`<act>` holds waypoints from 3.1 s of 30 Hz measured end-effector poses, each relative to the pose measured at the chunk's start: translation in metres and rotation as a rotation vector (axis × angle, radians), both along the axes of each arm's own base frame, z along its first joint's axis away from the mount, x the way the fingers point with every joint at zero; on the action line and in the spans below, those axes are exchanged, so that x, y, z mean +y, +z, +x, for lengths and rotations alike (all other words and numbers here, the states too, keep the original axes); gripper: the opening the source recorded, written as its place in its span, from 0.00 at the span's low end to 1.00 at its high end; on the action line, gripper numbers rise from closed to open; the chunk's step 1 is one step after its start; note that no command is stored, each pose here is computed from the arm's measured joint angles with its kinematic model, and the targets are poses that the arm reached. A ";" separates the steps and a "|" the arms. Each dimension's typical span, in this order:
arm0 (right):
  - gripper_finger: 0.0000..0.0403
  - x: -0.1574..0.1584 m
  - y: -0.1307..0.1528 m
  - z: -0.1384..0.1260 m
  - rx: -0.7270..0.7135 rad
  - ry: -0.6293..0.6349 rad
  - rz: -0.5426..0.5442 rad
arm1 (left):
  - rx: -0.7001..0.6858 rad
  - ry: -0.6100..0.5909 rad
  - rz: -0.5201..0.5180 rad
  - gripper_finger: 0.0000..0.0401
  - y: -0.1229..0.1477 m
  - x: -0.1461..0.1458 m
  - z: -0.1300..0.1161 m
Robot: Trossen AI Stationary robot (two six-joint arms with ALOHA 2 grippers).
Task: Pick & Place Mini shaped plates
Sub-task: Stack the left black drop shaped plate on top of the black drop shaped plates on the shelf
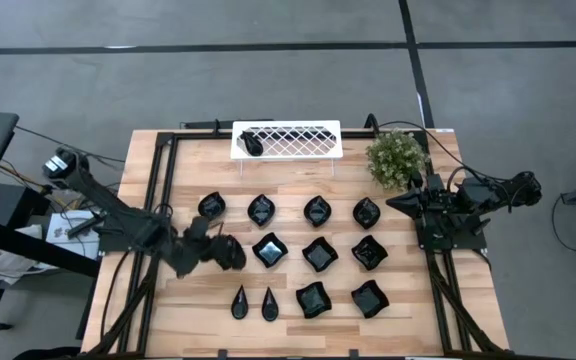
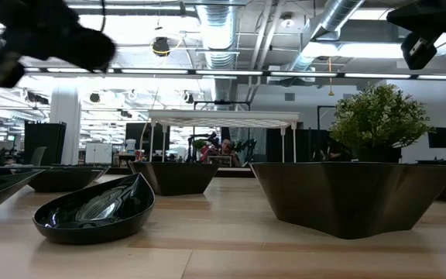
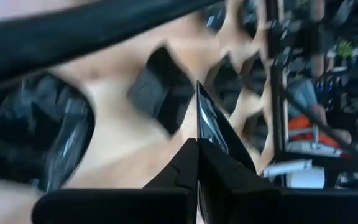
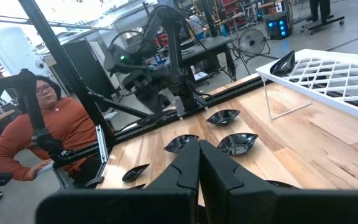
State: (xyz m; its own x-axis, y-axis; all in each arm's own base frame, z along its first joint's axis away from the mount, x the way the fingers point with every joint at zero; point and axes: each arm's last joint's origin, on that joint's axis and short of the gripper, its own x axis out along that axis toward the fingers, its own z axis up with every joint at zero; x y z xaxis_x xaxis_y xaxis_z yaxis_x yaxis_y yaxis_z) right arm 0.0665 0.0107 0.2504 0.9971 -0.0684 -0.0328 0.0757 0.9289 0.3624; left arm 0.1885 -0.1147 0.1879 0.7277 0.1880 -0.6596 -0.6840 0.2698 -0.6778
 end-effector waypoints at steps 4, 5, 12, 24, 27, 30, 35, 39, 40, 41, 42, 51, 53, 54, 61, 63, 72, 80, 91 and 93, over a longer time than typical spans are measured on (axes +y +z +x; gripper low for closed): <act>0.00 0.000 0.000 0.000 0.000 0.000 0.000 | -0.030 0.040 0.066 0.02 0.008 0.023 0.012; 0.00 0.000 0.000 0.000 0.000 0.000 0.000 | -0.037 0.047 0.086 0.02 0.010 0.029 0.015; 0.00 0.000 0.000 0.000 0.001 -0.001 -0.001 | -0.105 0.171 0.269 0.02 0.022 0.075 0.037; 0.00 0.000 0.000 0.000 0.001 -0.001 -0.001 | -0.152 0.317 0.465 0.02 0.041 0.150 0.051; 0.00 0.000 0.000 0.000 0.001 0.000 -0.001 | -0.139 0.336 0.501 0.02 0.049 0.164 0.053; 0.00 0.000 0.000 0.000 0.001 0.000 -0.001 | -0.119 0.357 0.546 0.02 0.058 0.177 0.056; 0.00 0.000 0.000 0.000 0.001 0.000 -0.001 | -0.087 0.337 0.564 0.02 0.064 0.200 0.068; 0.00 0.000 0.000 0.000 0.001 0.000 -0.001 | -0.029 0.316 0.573 0.02 0.058 0.220 0.080; 0.00 0.000 0.000 0.000 0.001 0.000 -0.001 | -0.015 0.304 0.570 0.02 0.056 0.225 0.082; 0.00 0.000 0.000 0.000 0.001 0.000 -0.001 | -0.005 0.300 0.563 0.02 0.054 0.230 0.084; 0.00 0.000 0.000 0.000 0.001 0.000 -0.001 | 0.000 0.294 0.552 0.02 0.051 0.235 0.085; 0.00 0.000 0.000 0.000 0.001 -0.001 0.000 | 0.098 0.299 0.504 0.02 0.035 0.255 0.080; 0.00 0.000 0.000 0.000 0.001 0.000 -0.001 | 0.113 0.299 0.498 0.02 0.034 0.256 0.078; 0.00 0.000 0.000 0.000 0.001 -0.001 -0.001 | 0.125 0.296 0.495 0.02 0.033 0.256 0.078; 0.00 0.000 0.000 0.000 0.001 -0.001 0.000 | 0.172 0.339 0.460 0.02 0.028 0.251 0.075; 0.00 0.000 0.000 0.000 0.001 -0.001 -0.001 | 0.173 0.347 0.459 0.02 0.028 0.252 0.075; 0.00 0.000 0.000 0.000 0.001 -0.001 -0.001 | 0.182 0.359 0.462 0.02 0.028 0.252 0.074; 0.00 0.000 0.000 0.000 0.001 -0.001 -0.001 | 0.187 0.361 0.463 0.02 0.027 0.252 0.074; 0.00 0.000 0.000 0.000 0.000 -0.001 0.000 | 0.210 0.361 0.446 0.02 0.018 0.250 0.078; 0.00 0.000 0.000 0.000 0.001 -0.001 -0.001 | 0.209 0.360 0.448 0.02 0.019 0.250 0.078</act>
State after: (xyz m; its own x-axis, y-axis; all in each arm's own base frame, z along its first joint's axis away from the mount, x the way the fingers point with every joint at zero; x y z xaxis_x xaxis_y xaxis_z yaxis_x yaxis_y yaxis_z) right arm 0.0665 0.0107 0.2503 0.9970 -0.0691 -0.0336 0.0766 0.9291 0.3618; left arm 0.2668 0.1354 0.2066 0.4305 0.6903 -0.5815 -0.8915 0.2245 -0.3936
